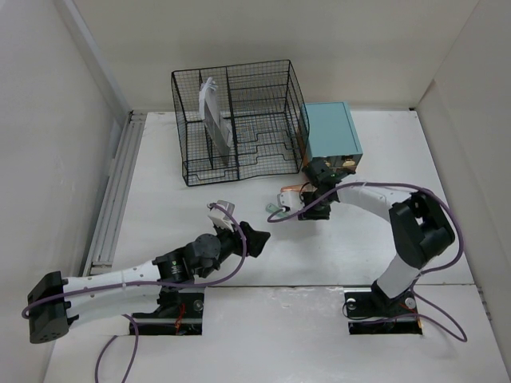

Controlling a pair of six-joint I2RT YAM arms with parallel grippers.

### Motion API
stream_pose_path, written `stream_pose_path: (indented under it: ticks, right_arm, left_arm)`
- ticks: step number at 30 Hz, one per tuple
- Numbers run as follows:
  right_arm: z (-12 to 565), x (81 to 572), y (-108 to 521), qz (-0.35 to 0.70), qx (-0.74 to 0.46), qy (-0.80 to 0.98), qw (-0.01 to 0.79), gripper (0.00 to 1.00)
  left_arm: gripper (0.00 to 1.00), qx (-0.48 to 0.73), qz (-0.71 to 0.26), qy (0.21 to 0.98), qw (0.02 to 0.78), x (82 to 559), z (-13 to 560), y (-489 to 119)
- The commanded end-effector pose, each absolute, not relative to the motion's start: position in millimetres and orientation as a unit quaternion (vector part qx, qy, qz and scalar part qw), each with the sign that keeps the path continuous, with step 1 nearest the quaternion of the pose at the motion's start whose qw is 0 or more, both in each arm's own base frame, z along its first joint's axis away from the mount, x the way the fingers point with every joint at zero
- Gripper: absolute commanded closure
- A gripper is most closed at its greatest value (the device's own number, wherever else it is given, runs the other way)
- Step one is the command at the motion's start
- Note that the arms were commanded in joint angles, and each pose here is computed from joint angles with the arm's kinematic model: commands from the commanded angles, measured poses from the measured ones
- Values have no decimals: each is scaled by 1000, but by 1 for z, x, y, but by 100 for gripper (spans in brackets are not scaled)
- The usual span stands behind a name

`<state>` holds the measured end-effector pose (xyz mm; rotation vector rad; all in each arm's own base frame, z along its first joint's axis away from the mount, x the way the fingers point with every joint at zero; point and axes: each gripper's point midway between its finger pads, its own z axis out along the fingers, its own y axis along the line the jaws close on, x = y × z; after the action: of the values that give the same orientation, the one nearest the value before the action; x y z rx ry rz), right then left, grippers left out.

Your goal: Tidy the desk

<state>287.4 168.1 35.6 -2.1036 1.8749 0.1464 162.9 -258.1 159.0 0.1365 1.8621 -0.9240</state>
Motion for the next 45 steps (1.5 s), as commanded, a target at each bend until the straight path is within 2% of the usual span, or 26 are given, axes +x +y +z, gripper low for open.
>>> stream_pose_path:
  ticks: [1, 15, 21, 25, 26, 29, 32, 36, 42, 45]
  right_arm:
    - [45, 302, 168, 45, -738, 651, 170, 54]
    - [25, 300, 161, 62, -743, 655, 127, 54]
    - [19, 294, 157, 67, -743, 657, 113, 57]
    - [19, 291, 156, 67, -743, 657, 112, 71]
    - [19, 291, 156, 68, -739, 661, 112, 77]
    - [22, 284, 160, 81, -734, 665, 111, 86]
    - [41, 282, 176, 103, -727, 664, 142, 87]
    - [85, 301, 194, 100, -688, 683, 223, 87]
    - [158, 341, 199, 51, -620, 698, 355, 87]
    - [167, 358, 187, 14, -582, 719, 379, 87]
  left_arm:
    - [27, 49, -390, 765, 510, 163, 163, -256]
    - [27, 46, -387, 765, 513, 165, 166, -255]
    - [27, 46, -387, 765, 513, 164, 166, -254]
    - [27, 46, -387, 765, 513, 164, 164, -253]
    - [27, 46, -387, 765, 513, 164, 164, -253]
    - [27, 42, -390, 765, 511, 164, 164, -253]
    - [27, 45, -392, 765, 508, 162, 164, -254]
    - [27, 44, -396, 763, 510, 163, 166, -255]
    - [27, 47, -399, 763, 507, 162, 166, -257]
    - [27, 47, -404, 763, 503, 160, 166, -260]
